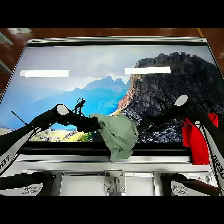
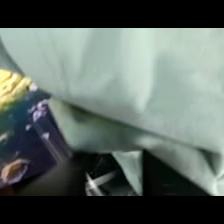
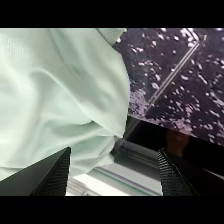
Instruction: Fold the shirts.
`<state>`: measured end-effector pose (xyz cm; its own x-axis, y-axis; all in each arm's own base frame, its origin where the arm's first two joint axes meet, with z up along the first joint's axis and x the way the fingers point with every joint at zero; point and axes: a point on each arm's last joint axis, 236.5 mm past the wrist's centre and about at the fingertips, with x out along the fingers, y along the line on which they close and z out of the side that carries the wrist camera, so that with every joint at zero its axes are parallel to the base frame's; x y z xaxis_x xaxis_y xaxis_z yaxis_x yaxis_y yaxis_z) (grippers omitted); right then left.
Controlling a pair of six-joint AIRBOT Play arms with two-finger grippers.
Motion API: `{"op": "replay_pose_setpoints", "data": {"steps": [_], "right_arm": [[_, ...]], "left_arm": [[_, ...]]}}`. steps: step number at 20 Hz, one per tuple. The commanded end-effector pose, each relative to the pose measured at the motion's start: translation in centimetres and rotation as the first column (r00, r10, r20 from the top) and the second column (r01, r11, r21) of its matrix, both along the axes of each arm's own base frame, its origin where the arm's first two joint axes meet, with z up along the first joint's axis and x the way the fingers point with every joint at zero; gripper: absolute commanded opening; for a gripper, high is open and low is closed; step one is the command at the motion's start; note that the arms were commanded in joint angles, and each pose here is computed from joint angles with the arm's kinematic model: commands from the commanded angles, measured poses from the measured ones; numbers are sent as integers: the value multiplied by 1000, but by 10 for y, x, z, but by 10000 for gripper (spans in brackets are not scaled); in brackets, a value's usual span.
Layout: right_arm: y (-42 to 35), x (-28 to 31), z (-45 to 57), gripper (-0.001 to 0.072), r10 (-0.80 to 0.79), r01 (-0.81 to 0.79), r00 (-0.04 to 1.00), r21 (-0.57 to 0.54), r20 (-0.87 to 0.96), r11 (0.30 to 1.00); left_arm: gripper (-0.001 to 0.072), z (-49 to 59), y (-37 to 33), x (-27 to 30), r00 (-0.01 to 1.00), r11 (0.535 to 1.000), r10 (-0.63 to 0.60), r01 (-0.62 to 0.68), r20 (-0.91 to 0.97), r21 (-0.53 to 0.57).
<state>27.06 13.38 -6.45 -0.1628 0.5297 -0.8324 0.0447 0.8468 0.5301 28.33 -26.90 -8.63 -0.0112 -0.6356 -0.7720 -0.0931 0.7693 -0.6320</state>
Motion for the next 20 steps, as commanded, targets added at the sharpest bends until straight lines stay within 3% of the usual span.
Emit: {"op": "replay_pose_setpoints", "data": {"steps": [1,3,9,10,13,14,17,20], "right_arm": [[10,-2,-19,666,19,-18,999,-42,29,999],[15,-1,-29,666,-3,5,999,-60,48,998],[38,1,-40,664,19,-10,994,-82,111,997],[42,4,-41,634,22,-10,991,-86,134,996],[52,19,-40,152,-20,35,981,-76,193,997],[55,21,-38,62,-36,48,980,-59,194,997],[46,32,-20,58,27,-1,965,-98,261,995],[28,77,64,58,127,-32,846,-190,518,981]], "left_arm": [[141,-2,-6,11,999,999,31,-31,33,-13],[34,-2,-7,10,999,1000,16,-16,41,-15],[33,-2,-6,9,998,1000,-11,12,60,-12],[33,-1,-6,9,998,1000,-15,15,62,-13],[33,9,-7,10,991,998,-62,65,118,-20],[33,16,-8,11,986,995,-87,91,142,-27],[32,60,-3,33,952,993,-107,118,286,-25],[31,153,15,65,844,990,-126,137,522,17]]}}
